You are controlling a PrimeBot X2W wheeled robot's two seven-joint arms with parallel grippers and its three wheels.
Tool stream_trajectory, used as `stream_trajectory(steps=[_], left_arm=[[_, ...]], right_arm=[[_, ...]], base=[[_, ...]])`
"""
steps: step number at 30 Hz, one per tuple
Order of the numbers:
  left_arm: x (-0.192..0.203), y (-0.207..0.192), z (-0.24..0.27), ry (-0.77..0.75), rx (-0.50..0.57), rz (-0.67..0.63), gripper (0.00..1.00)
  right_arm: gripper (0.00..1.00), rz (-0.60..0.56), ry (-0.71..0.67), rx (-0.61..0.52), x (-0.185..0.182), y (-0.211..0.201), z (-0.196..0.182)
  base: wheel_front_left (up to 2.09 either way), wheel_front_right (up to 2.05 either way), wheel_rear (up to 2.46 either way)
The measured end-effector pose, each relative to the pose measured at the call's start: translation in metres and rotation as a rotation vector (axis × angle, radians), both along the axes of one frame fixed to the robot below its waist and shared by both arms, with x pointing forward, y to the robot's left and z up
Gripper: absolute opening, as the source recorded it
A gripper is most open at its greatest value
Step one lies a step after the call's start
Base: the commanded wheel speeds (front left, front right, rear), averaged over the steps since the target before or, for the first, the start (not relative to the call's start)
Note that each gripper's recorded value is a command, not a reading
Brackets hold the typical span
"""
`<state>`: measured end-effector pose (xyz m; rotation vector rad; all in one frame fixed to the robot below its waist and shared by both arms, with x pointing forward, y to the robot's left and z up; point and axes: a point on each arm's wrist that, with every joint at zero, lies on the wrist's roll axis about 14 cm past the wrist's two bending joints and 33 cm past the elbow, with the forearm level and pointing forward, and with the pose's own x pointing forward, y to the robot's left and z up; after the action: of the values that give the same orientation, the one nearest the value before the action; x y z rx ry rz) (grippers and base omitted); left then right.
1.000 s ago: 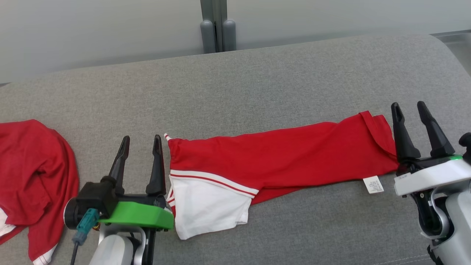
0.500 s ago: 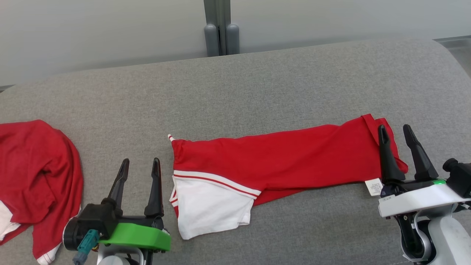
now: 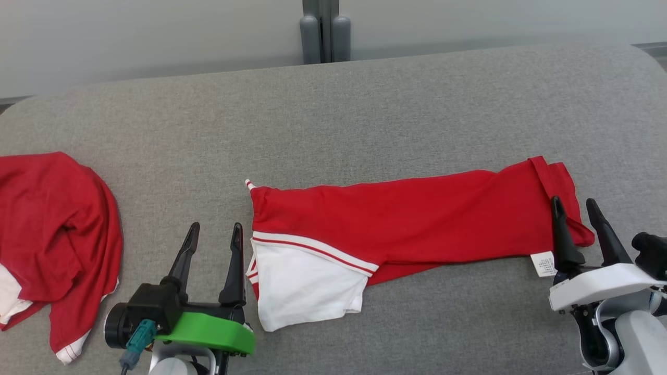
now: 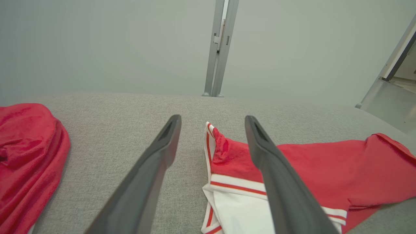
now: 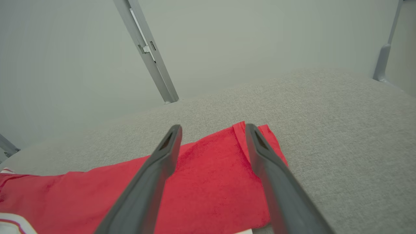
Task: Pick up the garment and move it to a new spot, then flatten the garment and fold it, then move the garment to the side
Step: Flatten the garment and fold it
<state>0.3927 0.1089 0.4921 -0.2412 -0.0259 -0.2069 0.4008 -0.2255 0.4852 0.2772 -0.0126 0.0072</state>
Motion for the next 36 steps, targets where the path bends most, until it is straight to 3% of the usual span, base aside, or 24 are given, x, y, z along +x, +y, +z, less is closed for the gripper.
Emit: stream_trajectory(steps=[8, 14, 21, 33, 34, 35, 36], left_arm=[[0.005, 0.004, -0.015, 0.038, 0.025, 0.006, 1.00], [0.011, 0.012, -0.021, 0.053, 0.032, 0.029, 1.00], [0.015, 0.020, -0.027, 0.068, 0.039, 0.048, 1.00], [0.014, 0.023, -0.037, 0.100, 0.047, 0.062, 1.00], [0.014, 0.023, -0.038, 0.101, 0.048, 0.061, 1.00], [0.014, 0.023, -0.038, 0.101, 0.048, 0.061, 1.00], [0.014, 0.023, -0.038, 0.101, 0.047, 0.061, 1.00]], right_arm=[[1.00, -0.088, 0.182, 0.021, 0.017, -0.026, -0.057], [1.00, -0.086, 0.274, 0.012, 0.033, -0.028, -0.083], [1.00, -0.131, 0.351, -0.020, 0.044, -0.049, -0.104], [1.00, -0.110, 0.386, 0.027, 0.052, -0.030, -0.117], [0.45, -0.099, 0.387, 0.032, 0.052, -0.026, -0.118], [0.00, -0.088, 0.388, 0.035, 0.052, -0.023, -0.118], [0.00, -0.080, 0.386, 0.036, 0.052, -0.020, -0.117]], base=[[0.00, 0.00, 0.00], [0.00, 0.00, 0.00], [0.00, 0.00, 0.00], [0.00, 0.00, 0.00], [0.00, 0.00, 0.00], [0.00, 0.00, 0.00], [0.00, 0.00, 0.00]])
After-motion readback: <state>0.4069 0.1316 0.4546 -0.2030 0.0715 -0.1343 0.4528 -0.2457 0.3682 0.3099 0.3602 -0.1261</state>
